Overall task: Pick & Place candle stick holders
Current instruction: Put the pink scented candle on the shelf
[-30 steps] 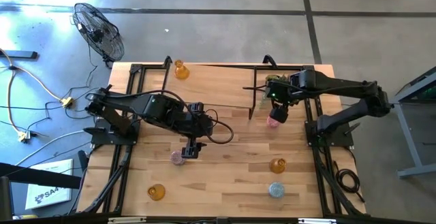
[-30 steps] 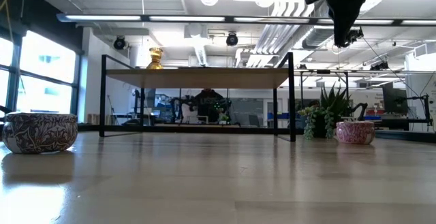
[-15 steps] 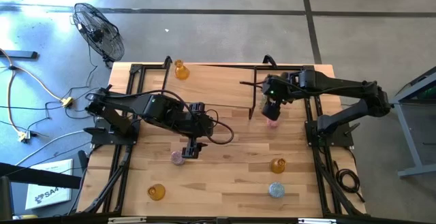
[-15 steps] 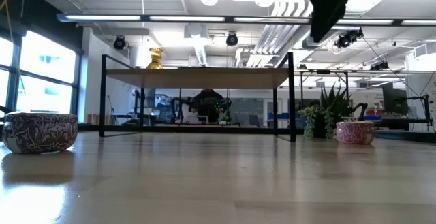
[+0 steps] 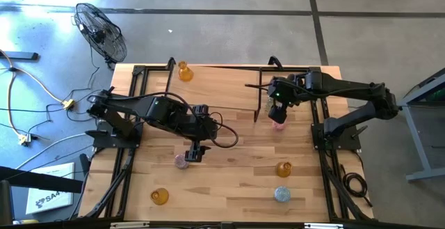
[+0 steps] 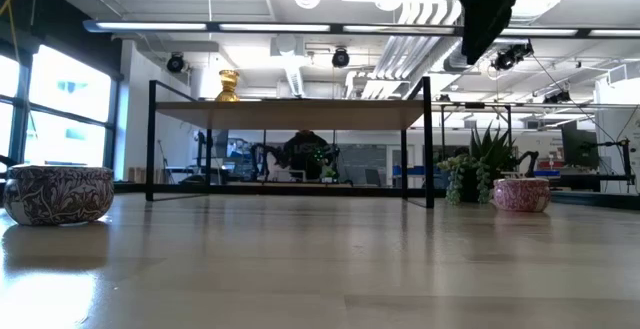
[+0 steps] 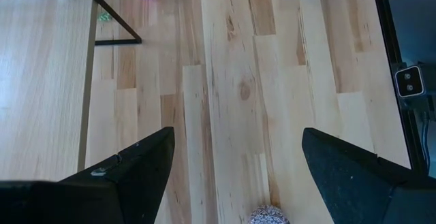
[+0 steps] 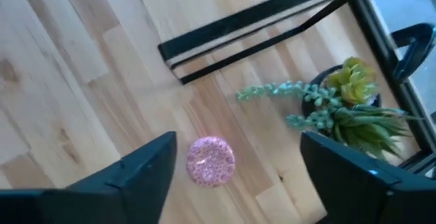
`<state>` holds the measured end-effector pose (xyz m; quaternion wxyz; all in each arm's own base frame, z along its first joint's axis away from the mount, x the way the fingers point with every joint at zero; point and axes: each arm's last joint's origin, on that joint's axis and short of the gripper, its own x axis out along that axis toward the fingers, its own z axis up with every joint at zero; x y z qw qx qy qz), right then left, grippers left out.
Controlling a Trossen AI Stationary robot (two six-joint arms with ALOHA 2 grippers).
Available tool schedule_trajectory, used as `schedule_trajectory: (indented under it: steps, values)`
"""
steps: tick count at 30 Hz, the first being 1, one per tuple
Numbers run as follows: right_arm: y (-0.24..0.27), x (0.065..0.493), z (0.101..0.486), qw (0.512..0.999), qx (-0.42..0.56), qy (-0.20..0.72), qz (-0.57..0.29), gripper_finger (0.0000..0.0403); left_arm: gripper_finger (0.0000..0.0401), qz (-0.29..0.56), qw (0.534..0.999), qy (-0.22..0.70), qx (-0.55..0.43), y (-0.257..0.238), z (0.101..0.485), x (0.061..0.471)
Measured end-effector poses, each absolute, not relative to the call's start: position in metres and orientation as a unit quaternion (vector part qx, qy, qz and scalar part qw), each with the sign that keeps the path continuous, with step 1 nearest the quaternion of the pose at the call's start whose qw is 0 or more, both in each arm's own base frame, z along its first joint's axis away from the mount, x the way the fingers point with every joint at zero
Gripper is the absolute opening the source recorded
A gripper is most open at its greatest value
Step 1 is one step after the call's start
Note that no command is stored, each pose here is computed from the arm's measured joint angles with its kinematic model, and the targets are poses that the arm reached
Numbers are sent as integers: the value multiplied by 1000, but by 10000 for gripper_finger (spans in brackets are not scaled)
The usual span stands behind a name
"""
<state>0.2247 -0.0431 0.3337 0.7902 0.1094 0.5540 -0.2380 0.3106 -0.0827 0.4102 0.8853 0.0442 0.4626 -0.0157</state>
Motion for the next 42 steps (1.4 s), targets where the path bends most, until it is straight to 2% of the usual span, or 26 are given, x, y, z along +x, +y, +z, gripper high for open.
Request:
schedule_trajectory:
  steps: [4, 8, 22, 28, 31, 36, 42]
  values:
    - [-41, 226, 333, 794, 133, 558, -199, 369, 314, -16, 885, 462, 44, -83, 410, 311]
    - [-40, 228, 334, 800, 157, 545, -197, 389, 314, -16, 885, 462, 44, -83, 410, 311]
    - [-42, 239, 339, 832, 166, 490, -202, 391, 314, -19, 887, 459, 51, -83, 411, 311]
    - [-46, 244, 343, 855, 94, 467, -206, 390, 314, -21, 886, 459, 55, -83, 411, 311]
    - [-46, 237, 340, 833, 99, 497, -223, 388, 314, -21, 884, 463, 56, -83, 410, 310]
    - [-48, 220, 325, 748, 124, 608, -237, 387, 314, -21, 885, 463, 56, -83, 410, 311]
    - [-47, 225, 316, 717, 134, 631, -264, 387, 314, -21, 885, 462, 56, -83, 410, 311]
